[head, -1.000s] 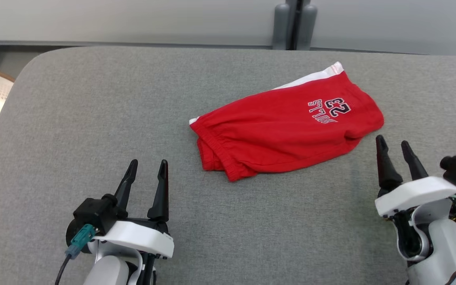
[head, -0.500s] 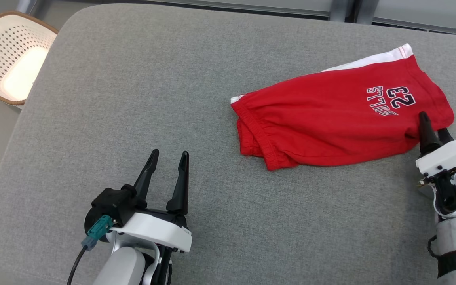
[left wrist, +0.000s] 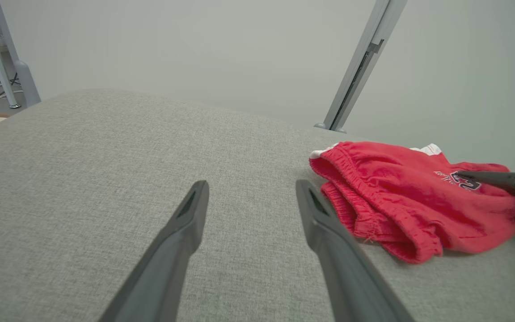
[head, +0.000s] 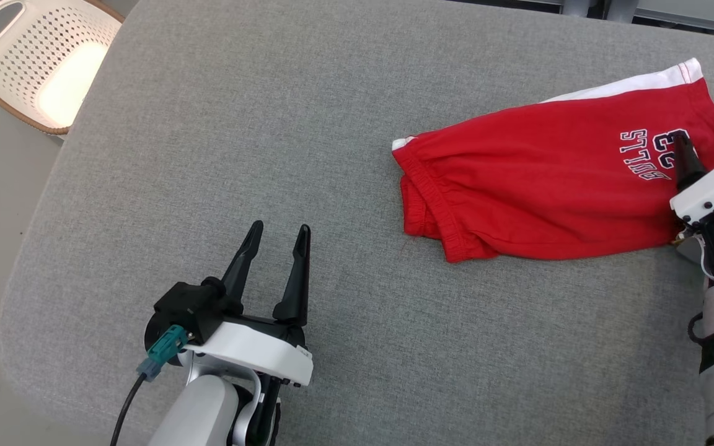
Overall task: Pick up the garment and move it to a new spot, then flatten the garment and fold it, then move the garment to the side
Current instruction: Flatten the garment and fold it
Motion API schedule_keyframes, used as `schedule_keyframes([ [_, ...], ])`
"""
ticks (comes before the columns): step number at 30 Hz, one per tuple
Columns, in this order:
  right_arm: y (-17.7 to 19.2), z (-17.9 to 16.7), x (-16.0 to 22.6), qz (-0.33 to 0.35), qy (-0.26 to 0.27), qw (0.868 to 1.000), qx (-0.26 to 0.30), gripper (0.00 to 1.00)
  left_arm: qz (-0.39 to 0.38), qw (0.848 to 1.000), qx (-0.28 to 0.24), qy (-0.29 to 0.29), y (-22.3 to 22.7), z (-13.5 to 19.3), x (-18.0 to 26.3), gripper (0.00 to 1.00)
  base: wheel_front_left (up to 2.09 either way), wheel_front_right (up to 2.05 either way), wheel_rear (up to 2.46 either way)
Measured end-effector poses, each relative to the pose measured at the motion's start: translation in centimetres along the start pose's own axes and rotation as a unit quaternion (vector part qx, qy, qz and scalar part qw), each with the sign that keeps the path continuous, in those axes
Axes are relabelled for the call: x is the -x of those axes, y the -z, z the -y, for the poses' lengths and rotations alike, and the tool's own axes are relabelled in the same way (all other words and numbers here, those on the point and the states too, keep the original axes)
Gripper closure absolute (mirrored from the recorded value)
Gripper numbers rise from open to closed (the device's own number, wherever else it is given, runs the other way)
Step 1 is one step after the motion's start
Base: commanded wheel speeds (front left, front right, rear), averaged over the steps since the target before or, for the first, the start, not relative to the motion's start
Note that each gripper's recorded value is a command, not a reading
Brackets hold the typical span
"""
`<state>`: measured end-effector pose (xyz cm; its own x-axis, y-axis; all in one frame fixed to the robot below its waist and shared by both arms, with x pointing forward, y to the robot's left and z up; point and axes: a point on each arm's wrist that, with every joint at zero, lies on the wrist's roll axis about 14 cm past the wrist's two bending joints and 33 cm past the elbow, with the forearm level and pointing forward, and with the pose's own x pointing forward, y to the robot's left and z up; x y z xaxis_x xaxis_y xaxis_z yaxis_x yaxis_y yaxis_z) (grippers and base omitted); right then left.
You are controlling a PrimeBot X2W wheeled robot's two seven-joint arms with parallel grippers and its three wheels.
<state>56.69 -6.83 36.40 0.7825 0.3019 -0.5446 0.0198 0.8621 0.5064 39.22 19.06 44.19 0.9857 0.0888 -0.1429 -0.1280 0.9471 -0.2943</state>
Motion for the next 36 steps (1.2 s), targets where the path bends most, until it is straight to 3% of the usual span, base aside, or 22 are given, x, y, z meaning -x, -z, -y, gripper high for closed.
schedule_keyframes([
  [1,0.0,-0.1,-0.2,-0.003,0.0,1.0,0.005,0.5,0.0,1.0,0.0,-0.001,0.0,0.0,0.0,0.0,0.0,0.0,0.0],
  [2,-0.1,-0.3,-0.4,-0.004,0.0,1.0,0.008,1.0,0.0,1.0,-0.001,-0.001,0.0,-0.1,-0.1,0.0,0.0,0.0,0.0],
  [14,-1.9,-1.0,1.3,0.075,-0.017,0.997,0.003,1.0,0.003,1.0,0.001,0.009,-0.1,0.6,-0.6,0.0,0.0,0.0,0.0],
  [30,-2.0,8.2,12.6,0.178,0.065,0.98,-0.064,1.0,0.013,0.996,0.0,0.083,-0.5,5.2,-0.8,0.0,0.0,0.0,0.0],
  [36,-1.1,9.3,15.0,0.188,0.076,0.977,-0.069,1.0,0.015,0.994,-0.001,0.109,-0.6,6.9,-0.6,0.0,0.0,0.0,0.0],
])
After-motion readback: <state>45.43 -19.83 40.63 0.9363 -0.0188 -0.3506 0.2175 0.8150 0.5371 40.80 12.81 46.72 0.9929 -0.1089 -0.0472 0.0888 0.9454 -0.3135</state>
